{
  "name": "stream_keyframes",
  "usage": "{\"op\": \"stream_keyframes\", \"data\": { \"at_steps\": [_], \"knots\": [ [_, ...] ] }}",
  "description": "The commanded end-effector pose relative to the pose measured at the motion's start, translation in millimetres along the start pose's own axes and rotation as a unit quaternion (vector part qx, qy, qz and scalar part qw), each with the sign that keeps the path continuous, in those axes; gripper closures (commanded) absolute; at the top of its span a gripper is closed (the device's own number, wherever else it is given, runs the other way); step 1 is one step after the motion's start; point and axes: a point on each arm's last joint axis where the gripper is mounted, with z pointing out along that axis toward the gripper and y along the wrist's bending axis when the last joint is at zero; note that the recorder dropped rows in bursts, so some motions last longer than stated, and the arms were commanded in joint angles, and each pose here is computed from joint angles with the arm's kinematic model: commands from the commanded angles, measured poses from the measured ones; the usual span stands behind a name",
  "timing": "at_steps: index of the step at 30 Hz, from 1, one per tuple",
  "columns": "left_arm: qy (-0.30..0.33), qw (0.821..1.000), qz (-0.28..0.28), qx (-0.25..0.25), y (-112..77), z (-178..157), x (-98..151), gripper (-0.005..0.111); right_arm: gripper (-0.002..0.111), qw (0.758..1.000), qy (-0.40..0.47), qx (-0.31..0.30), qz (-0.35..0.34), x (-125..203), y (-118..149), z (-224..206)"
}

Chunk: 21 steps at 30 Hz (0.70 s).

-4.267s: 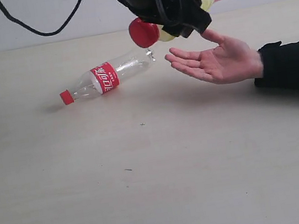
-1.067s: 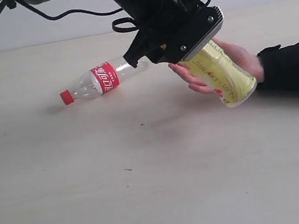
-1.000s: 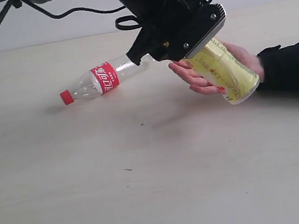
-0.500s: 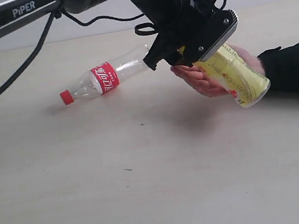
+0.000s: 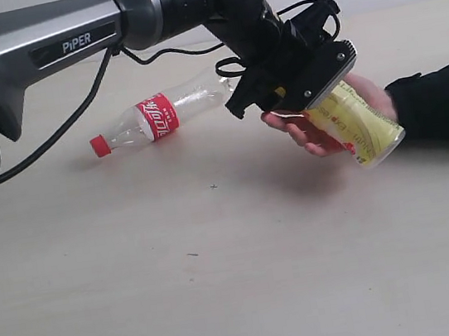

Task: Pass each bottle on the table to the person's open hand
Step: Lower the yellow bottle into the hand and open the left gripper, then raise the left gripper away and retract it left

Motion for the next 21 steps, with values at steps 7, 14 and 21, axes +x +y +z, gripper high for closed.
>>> {"op": "stream_keyframes", "data": {
  "at_steps": [7, 14, 21],
  "knots": [
    [0.002, 0.999, -0.043, -0.015, 1.8, 2.2, 1.9, 0.078, 0.106, 1.000, -0.005, -0.001, 0.001, 0.4, 0.2, 0.5],
    [0.008, 0.995, -0.096, -0.040, 6.2, 2.0, 3.6, 0.019, 0.106, 1.000, -0.005, -0.001, 0.001, 0.4, 0.2, 0.5],
    [0.015, 0.996, -0.085, -0.034, 5.1, 2.0, 4.7, 0.019, 0.106, 1.000, -0.005, -0.001, 0.001, 0.4, 0.2, 0.5]
  ]
}}
